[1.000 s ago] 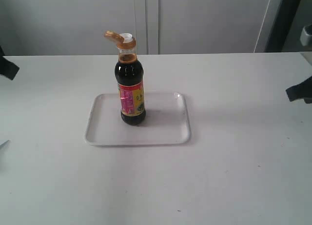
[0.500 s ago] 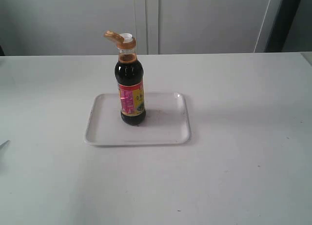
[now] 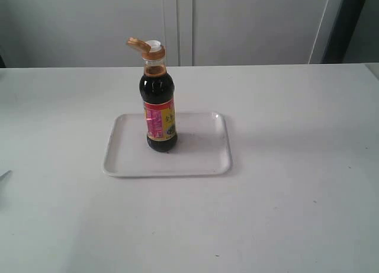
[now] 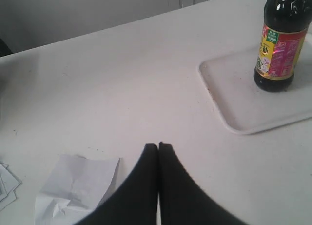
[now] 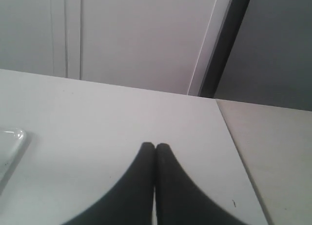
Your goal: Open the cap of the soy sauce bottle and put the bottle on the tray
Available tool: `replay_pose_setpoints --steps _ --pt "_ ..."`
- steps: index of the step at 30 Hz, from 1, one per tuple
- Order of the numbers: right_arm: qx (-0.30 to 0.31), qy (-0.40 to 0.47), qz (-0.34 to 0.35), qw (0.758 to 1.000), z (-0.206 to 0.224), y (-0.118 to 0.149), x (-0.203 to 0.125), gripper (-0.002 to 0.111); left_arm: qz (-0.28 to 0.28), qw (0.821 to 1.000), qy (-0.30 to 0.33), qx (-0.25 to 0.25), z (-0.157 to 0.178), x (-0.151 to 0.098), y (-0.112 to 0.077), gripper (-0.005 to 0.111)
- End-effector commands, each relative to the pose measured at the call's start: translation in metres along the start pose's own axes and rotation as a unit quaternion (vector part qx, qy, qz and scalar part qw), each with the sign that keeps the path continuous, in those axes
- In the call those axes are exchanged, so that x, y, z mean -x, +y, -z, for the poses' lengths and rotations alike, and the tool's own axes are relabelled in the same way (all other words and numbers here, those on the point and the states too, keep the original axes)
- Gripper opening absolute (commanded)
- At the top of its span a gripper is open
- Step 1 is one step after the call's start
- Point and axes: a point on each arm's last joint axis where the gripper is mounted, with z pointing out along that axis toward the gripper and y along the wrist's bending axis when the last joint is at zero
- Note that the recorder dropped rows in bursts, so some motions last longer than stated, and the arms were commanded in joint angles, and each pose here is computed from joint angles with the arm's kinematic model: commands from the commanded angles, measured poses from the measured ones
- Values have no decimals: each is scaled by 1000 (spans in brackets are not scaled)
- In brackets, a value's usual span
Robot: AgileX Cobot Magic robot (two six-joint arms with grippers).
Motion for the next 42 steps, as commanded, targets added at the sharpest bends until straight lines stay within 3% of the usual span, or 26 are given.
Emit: replay_pose_setpoints --steps 1,14,38,42 --pt "-5 -33 -8 999 12 0 -2 0 15 999 -32 2 14 -10 0 0" --pt "1 -41 -15 999 27 2 -2 0 38 996 -79 13 49 -36 3 0" --pt "3 -37 -14 999 27 2 -3 0 36 995 -91 13 51 -35 3 0" --pt "3 -37 -14 999 27 2 -3 0 -8 995 -97 -23 48 -36 -5 0"
